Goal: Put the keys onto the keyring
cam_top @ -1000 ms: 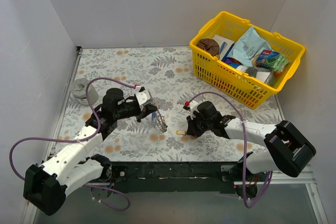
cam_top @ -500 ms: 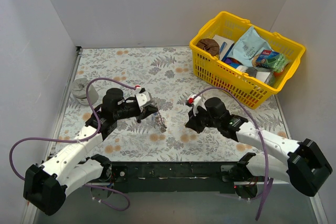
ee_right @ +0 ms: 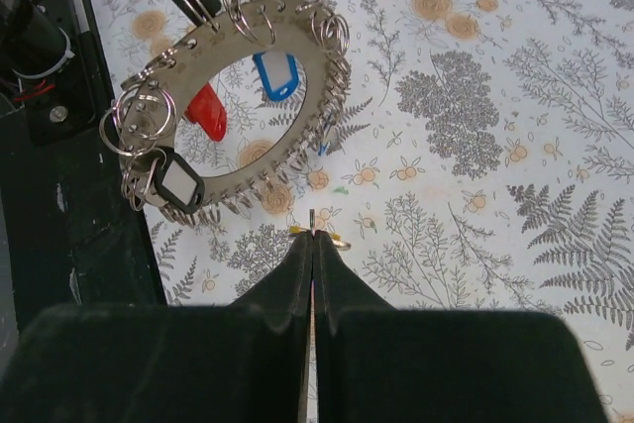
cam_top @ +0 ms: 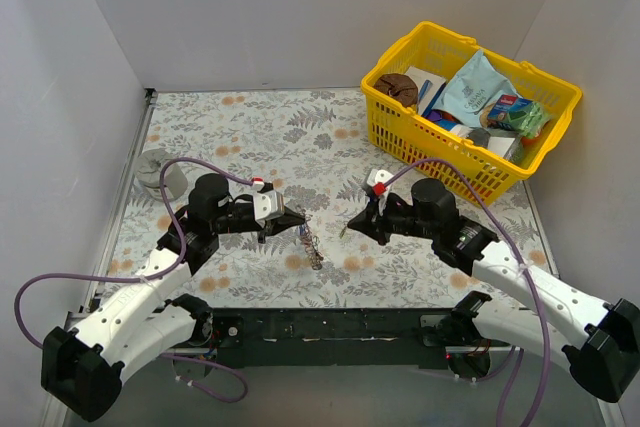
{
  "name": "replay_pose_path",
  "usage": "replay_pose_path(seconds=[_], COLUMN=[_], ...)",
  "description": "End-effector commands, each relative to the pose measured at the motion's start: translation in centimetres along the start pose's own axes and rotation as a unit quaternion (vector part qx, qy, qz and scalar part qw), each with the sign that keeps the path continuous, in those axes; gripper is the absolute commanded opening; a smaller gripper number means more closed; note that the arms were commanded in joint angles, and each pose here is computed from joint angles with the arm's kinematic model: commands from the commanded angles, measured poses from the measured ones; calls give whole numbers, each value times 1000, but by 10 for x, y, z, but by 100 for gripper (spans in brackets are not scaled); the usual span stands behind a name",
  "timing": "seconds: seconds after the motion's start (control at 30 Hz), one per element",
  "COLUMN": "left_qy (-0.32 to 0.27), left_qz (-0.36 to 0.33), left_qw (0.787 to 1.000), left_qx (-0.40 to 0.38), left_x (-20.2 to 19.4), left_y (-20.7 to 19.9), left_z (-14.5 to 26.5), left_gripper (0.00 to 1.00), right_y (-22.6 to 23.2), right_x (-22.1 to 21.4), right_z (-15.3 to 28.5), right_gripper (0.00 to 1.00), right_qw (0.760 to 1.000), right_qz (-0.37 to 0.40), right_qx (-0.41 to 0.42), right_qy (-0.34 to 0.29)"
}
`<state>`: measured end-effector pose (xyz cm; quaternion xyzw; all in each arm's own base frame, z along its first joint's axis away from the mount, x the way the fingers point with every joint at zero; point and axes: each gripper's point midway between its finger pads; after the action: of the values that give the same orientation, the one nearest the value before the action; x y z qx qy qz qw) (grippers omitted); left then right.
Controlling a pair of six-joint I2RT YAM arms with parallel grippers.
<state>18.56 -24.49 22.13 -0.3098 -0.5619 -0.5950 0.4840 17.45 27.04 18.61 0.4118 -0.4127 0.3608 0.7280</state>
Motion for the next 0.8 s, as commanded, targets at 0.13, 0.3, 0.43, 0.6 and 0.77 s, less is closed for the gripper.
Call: replay_pose_path(seconds=[0.13, 0.3, 0.43, 0.6, 0.77], left_qy=[-33, -32, -22, -13, -10], left_qz=[-30, -26, -15, -7, 2], left_qw=[999, 999, 999, 1000, 1000], left_qx=[-25, -27, -20, -14, -15], left_x=[16, 15, 11, 7, 5], left_y=[-5, -4, -1, 2, 4], left_z=[-1, -2, -3, -4, -6], left_gripper=[0, 0, 0, 0, 0], right_y=[17, 22, 29, 43, 58], right_x=[37, 53, 55, 62, 67], right_z=[5, -1, -14, -20, -24], right_gripper=[1, 1, 1, 1, 1], right_qw=[998, 997, 996, 993, 990], right_qz=[46, 51, 39, 46, 46], right_qx=[32, 48, 81, 106, 131], right_qy=[-22, -21, 3, -6, -9])
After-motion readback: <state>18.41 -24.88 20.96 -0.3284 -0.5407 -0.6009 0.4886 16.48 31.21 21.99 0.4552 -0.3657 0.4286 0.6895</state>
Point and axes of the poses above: each gripper's point midway between its finger pads, its own z axis back along the fingers, its own y axis along the line the jaws close on, x = y × z, and after that the axes turned 12 degrees about -z, right-handed
